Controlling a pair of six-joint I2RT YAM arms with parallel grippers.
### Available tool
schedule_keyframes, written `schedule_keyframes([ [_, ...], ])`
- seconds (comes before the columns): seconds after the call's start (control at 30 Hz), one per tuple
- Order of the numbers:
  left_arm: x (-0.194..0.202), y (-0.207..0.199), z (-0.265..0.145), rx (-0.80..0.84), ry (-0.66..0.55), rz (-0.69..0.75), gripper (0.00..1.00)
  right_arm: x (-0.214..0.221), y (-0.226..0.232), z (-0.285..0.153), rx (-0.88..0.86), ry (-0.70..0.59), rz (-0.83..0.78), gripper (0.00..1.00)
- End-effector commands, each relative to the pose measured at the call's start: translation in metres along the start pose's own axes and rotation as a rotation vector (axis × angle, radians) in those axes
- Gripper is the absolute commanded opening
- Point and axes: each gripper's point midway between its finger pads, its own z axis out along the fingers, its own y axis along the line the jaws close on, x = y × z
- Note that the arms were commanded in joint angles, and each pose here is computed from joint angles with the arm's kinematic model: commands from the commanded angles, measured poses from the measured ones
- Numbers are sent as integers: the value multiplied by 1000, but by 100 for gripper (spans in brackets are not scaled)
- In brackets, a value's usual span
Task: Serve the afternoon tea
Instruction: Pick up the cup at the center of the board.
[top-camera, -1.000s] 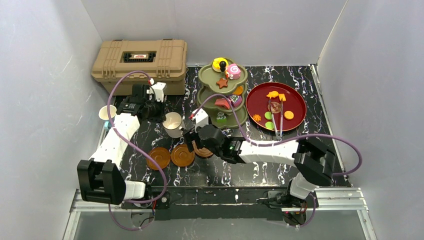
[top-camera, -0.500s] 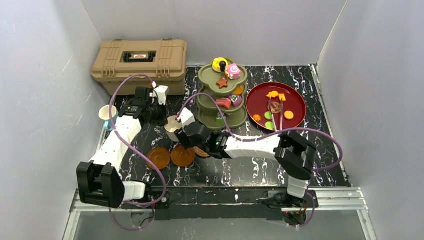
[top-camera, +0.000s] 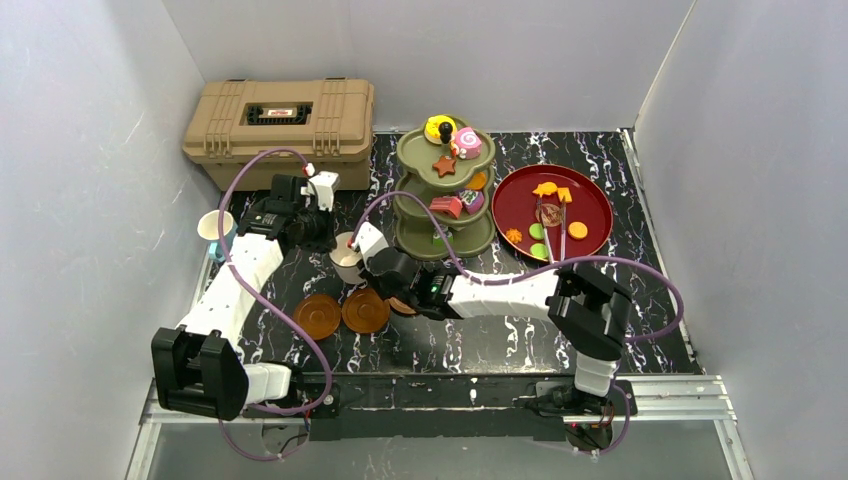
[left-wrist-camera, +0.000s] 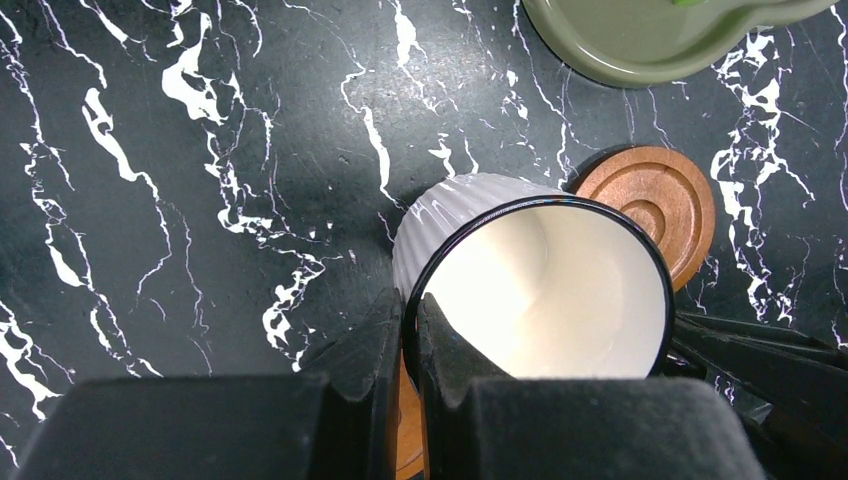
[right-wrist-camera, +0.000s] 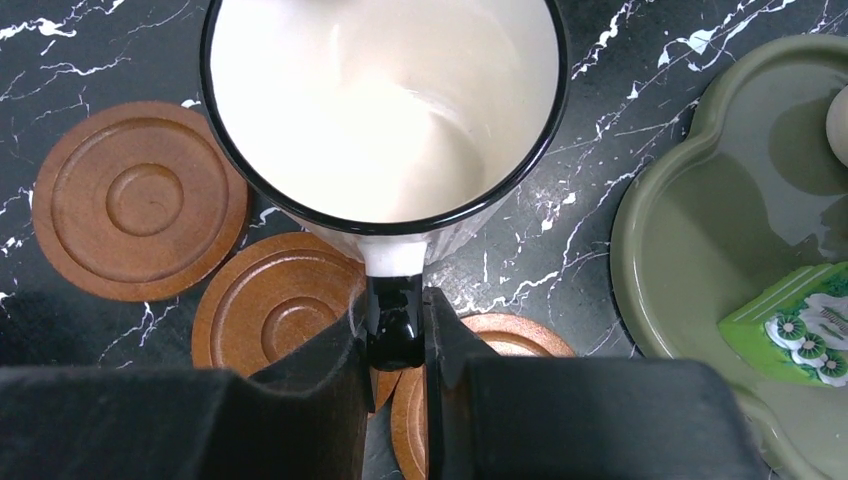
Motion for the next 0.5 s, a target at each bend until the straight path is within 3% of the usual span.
schedule_keyframes([
  [0.0, -7, -37, -17, 141, -32, 16, 0, -34, -1, -15, -19, -108, 19, 1],
  [0.07, -8, -46, -17, 169, -30, 21, 4, -34, -5, -24, -16, -124, 26, 1],
  [0.1, -8, -51, -16, 184, -26, 28, 18, -34, -8, -28, -8, -143, 35, 1],
  [0.17, -11, -60, -16, 208, -27, 47, 36, -33, -17, -39, 19, -159, 49, 1],
  [0.23, -15, -65, -18, 227, -31, 56, 65, -25, -26, -49, 45, -162, 58, 1],
  [0.3, -19, -66, -21, 230, -37, 58, 82, -20, -34, -57, 66, -172, 68, 1],
  [0.37, -23, -66, -25, 224, -44, 61, 96, -15, -39, -63, 85, -173, 78, 1],
  [0.47, -27, -64, -34, 209, -56, 70, 98, -8, -46, -69, 106, -172, 90, 1],
])
